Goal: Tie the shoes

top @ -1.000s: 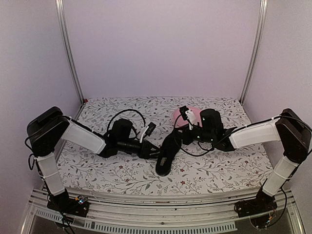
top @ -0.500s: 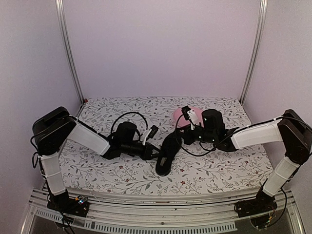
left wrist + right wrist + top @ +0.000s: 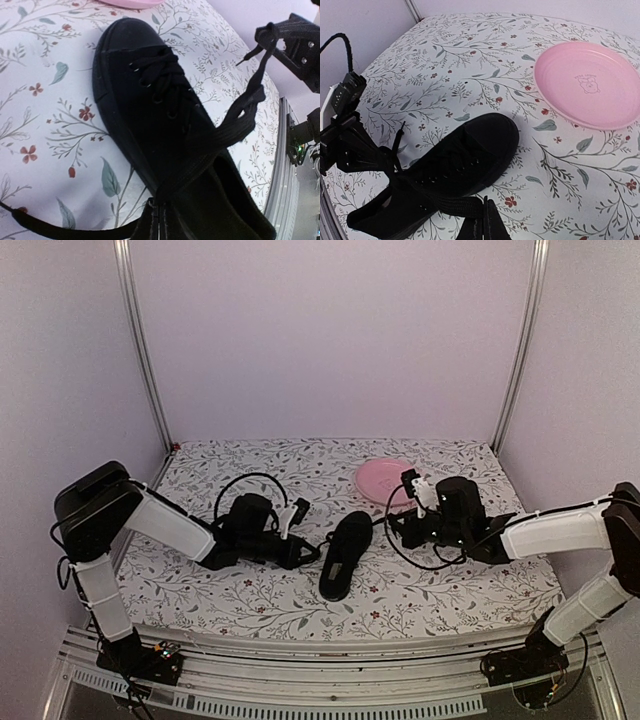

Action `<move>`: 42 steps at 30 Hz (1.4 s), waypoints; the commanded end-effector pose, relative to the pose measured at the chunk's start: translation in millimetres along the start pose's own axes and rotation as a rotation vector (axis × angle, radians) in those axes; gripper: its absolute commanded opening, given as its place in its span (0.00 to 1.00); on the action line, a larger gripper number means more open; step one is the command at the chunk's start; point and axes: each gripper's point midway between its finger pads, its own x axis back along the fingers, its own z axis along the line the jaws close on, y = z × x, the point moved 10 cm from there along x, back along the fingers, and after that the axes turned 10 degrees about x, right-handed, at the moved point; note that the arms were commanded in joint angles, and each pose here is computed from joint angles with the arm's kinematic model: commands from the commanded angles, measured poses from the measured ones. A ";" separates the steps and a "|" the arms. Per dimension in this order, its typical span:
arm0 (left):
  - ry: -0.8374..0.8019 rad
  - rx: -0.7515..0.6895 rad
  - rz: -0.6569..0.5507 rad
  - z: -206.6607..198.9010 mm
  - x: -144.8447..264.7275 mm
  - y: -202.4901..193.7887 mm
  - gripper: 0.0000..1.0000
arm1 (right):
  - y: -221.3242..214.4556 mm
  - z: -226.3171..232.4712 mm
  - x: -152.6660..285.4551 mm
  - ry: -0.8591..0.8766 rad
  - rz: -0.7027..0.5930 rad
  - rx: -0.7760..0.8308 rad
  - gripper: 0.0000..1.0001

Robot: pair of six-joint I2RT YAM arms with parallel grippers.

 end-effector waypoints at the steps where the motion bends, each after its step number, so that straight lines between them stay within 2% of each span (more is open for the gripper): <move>1: 0.098 0.042 -0.023 14.4 14.9 -1.3 0.00 | -19.1 -18.7 19.5 -0.142 0.078 -0.085 0.02; 9: 0.353 0.128 -0.055 47.4 36.7 -1.3 0.00 | -68.0 -38.6 42.2 -0.209 0.247 -0.259 0.02; 14: 0.385 0.153 -0.046 57.0 45.5 -4.2 0.00 | -91.7 -42.3 50.2 -0.232 0.339 -0.378 0.02; 22: 0.445 0.193 -0.040 69.7 52.3 -13.7 0.00 | -109.5 -56.5 67.5 -0.287 0.341 -0.579 0.02; 25: 0.423 0.185 -0.040 69.0 52.9 -15.2 0.00 | -108.8 -60.0 72.4 -0.287 0.311 -0.612 0.02; 32: 0.144 -0.003 0.006 38.9 45.8 -4.3 0.00 | -82.0 -52.9 75.8 -0.137 0.182 -0.522 0.02; 36: 0.112 -0.111 0.005 27.1 43.1 10.4 0.42 | -72.5 -51.1 79.4 -0.111 0.137 -0.488 0.02; 37: 0.084 -0.147 -0.004 22.0 43.2 14.4 0.49 | -72.1 -50.9 80.1 -0.109 0.133 -0.484 0.02; 39: 0.036 -0.213 -0.014 13.3 40.8 21.8 0.56 | -71.1 -50.5 80.5 -0.103 0.128 -0.475 0.02; 42: -0.020 -0.274 0.033 9.4 24.7 27.9 0.57 | -68.1 -50.2 80.2 -0.092 0.116 -0.464 0.02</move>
